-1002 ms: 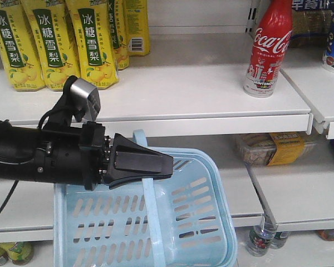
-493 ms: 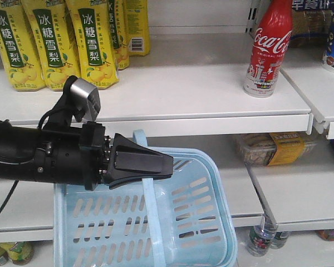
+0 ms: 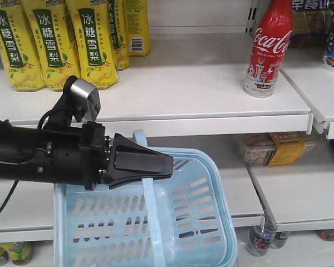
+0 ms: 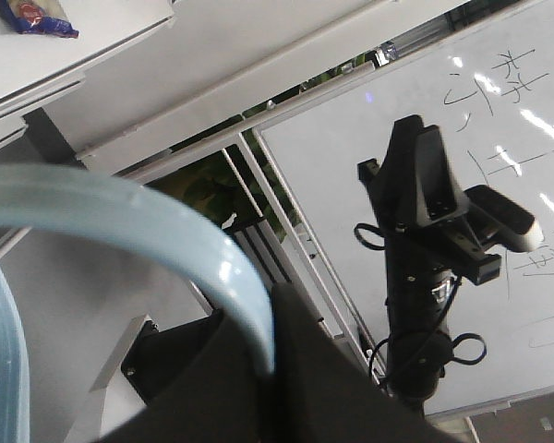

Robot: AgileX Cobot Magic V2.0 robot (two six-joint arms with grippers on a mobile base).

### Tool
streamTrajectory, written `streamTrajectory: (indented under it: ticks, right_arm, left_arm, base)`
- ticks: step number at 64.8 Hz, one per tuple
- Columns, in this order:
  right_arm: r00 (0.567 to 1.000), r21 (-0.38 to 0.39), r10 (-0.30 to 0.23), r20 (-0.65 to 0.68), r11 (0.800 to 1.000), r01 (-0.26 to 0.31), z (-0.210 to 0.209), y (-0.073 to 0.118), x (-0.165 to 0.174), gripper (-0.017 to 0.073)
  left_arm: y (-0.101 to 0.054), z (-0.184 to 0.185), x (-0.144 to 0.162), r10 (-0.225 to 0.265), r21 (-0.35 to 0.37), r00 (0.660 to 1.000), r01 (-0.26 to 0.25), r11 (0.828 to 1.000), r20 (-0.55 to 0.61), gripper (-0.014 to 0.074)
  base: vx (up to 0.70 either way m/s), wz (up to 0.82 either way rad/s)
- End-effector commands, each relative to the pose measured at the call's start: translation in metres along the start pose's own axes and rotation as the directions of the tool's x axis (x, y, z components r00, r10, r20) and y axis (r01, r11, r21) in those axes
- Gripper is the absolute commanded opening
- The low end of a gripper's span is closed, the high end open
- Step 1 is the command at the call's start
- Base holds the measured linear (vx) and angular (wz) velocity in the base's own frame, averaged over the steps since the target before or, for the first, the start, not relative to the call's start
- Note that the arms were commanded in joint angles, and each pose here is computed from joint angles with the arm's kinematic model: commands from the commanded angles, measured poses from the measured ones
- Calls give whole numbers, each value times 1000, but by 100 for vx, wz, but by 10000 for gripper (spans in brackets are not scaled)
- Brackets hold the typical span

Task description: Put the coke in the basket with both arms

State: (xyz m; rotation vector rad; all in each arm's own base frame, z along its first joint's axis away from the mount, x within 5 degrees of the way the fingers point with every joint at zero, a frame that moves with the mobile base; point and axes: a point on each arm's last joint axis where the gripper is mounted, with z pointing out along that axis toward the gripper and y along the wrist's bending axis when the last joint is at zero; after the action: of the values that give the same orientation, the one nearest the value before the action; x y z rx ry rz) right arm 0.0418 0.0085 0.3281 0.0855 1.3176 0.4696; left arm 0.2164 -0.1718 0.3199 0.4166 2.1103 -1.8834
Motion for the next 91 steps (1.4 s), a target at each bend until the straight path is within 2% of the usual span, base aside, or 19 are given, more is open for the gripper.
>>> streamTrajectory:
  ticks: [1, 6, 9, 13, 18, 30, 39, 58, 73, 83, 91]
  right_arm:
    - [996, -71, -84, 9, 994, 84, 16, 11, -18, 437]
    - [988, -93, -152, -36, 985, 148, 30, 14, -19, 572]
    - [979, -102, -197, -58, 976, 191, 39, 16, -19, 628]
    - [969, -109, -232, -90, 969, 222, 53, 19, -20, 683]
    - [954, -110, -277, -117, 958, 265, 73, 23, -24, 709]
    - [915, -122, -372, -159, 927, 356, 124, 33, -35, 697]
    - [905, -125, -390, -170, 919, 373, 161, 40, -43, 682]
    - [896, -127, -393, -205, 919, 374, 241, 49, -40, 665]
    - [866, -40, -371, -336, 924, 381, 293, 45, -33, 625]
    - [850, -2, -354, -389, 923, 384, 303, 42, -31, 516]
    - [834, 29, -337, -437, 922, 387, 300, 38, -29, 314]
  left_arm:
    - [-27, -3, -3, 29, 128, 999, -33, 991, 28, -8]
    - [-27, -3, -3, 29, 128, 999, -33, 991, 28, -8]
    - [-27, -3, -3, 29, 128, 999, -33, 991, 28, -8]
    - [-27, -3, -3, 29, 128, 999, -33, 991, 28, -8]
    - [-27, -3, -3, 29, 128, 999, -33, 991, 28, -8]
    - [-27, -3, -3, 29, 128, 999, -33, 991, 28, -8]
    - [-27, -3, -3, 29, 128, 999, -33, 991, 28, -8]
    - [-27, -3, -3, 29, 128, 999, -33, 991, 28, -8]
    - [-27, -3, -3, 29, 128, 999, -33, 991, 28, -8]
    - [-27, -3, -3, 29, 128, 999, -33, 991, 28, -8]
    - [-27, -3, -3, 29, 128, 999, -33, 991, 28, -8]
  base:
    - [0, 0]
    - [0, 0]
    - [0, 0]
    - [0, 0]
    - [0, 0]
    - [0, 0]
    - [0, 0]
    - [0, 0]
    - [0, 0]
    - [0, 0]
    - [0, 0]
